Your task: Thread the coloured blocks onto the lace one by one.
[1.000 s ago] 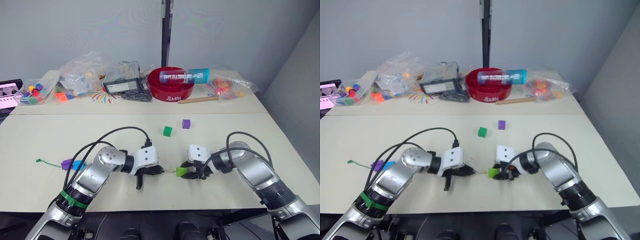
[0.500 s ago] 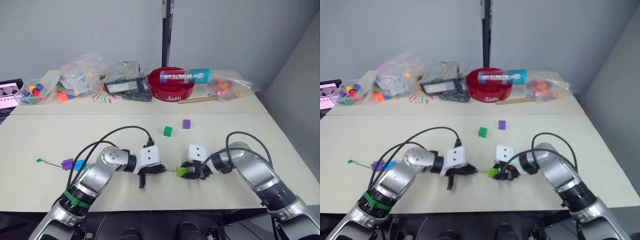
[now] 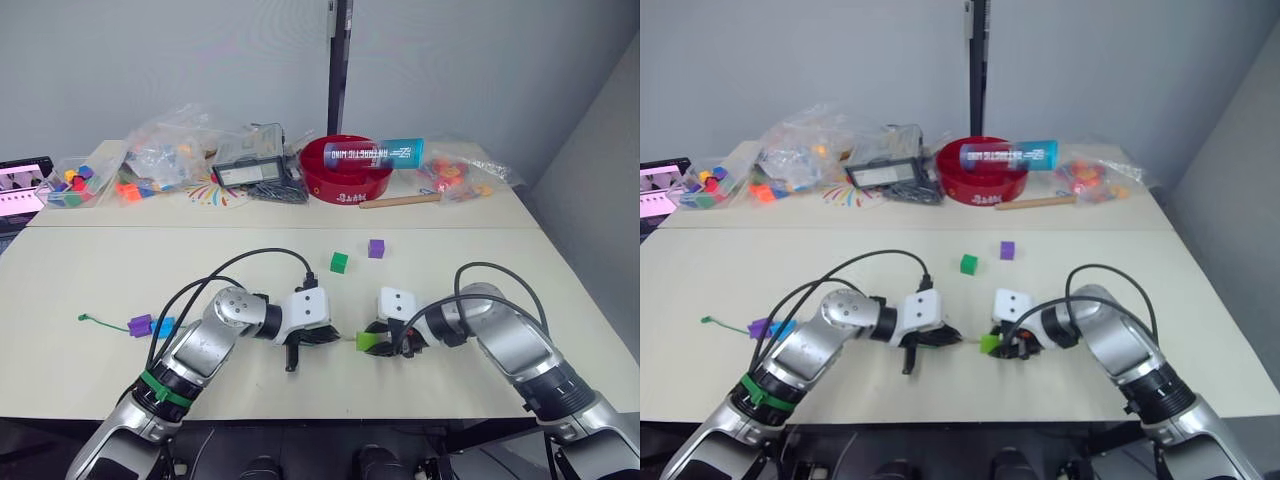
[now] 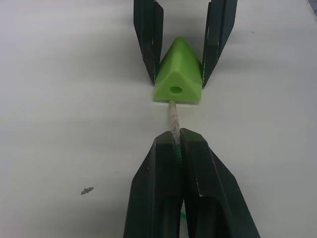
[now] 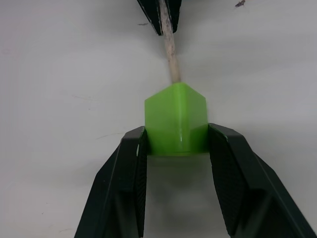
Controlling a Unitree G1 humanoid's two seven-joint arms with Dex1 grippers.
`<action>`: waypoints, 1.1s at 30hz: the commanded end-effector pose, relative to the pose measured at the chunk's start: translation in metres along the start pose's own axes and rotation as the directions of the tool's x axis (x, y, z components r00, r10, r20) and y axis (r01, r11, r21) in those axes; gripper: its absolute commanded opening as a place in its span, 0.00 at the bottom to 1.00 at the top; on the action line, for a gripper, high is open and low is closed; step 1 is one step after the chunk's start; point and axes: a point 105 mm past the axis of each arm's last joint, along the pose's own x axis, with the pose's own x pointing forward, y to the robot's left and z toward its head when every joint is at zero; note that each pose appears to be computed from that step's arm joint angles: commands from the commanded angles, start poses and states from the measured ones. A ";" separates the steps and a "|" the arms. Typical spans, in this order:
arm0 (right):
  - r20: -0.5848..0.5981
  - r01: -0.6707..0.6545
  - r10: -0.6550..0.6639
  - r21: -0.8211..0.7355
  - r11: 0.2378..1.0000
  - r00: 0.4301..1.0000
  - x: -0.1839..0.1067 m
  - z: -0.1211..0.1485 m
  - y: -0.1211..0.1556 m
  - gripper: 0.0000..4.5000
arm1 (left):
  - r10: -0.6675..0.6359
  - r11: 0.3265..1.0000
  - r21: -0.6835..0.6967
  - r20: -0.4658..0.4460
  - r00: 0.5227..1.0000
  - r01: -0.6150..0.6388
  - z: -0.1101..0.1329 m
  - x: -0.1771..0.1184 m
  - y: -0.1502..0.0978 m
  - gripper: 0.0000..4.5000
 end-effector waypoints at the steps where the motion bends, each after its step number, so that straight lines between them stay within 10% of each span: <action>1: 0.015 -0.040 0.040 -0.006 0.999 0.999 0.011 0.005 0.012 0.29 | -0.040 0.998 0.051 0.080 0.996 0.036 0.023 0.015 -0.008 0.00; 15: -0.005 -0.065 0.065 0.026 0.998 0.998 0.014 0.002 0.025 0.29 | -0.040 0.999 0.029 0.035 0.999 0.039 0.006 -0.001 -0.006 0.00; 16: -0.007 -0.065 0.065 0.025 0.998 0.998 0.014 0.002 0.026 0.52 | -0.040 0.999 0.030 0.033 0.999 0.039 0.005 -0.003 -0.006 0.00; 22: -0.011 -0.062 0.062 0.020 0.998 0.998 0.015 0.003 0.024 0.95 | -0.047 0.998 0.031 0.028 0.998 0.046 0.004 -0.005 -0.009 0.00; 33: 0.064 0.001 -0.004 0.047 0.999 0.998 0.010 0.004 0.020 0.95 | -0.030 0.999 0.037 0.025 0.999 0.029 0.004 -0.015 -0.009 0.00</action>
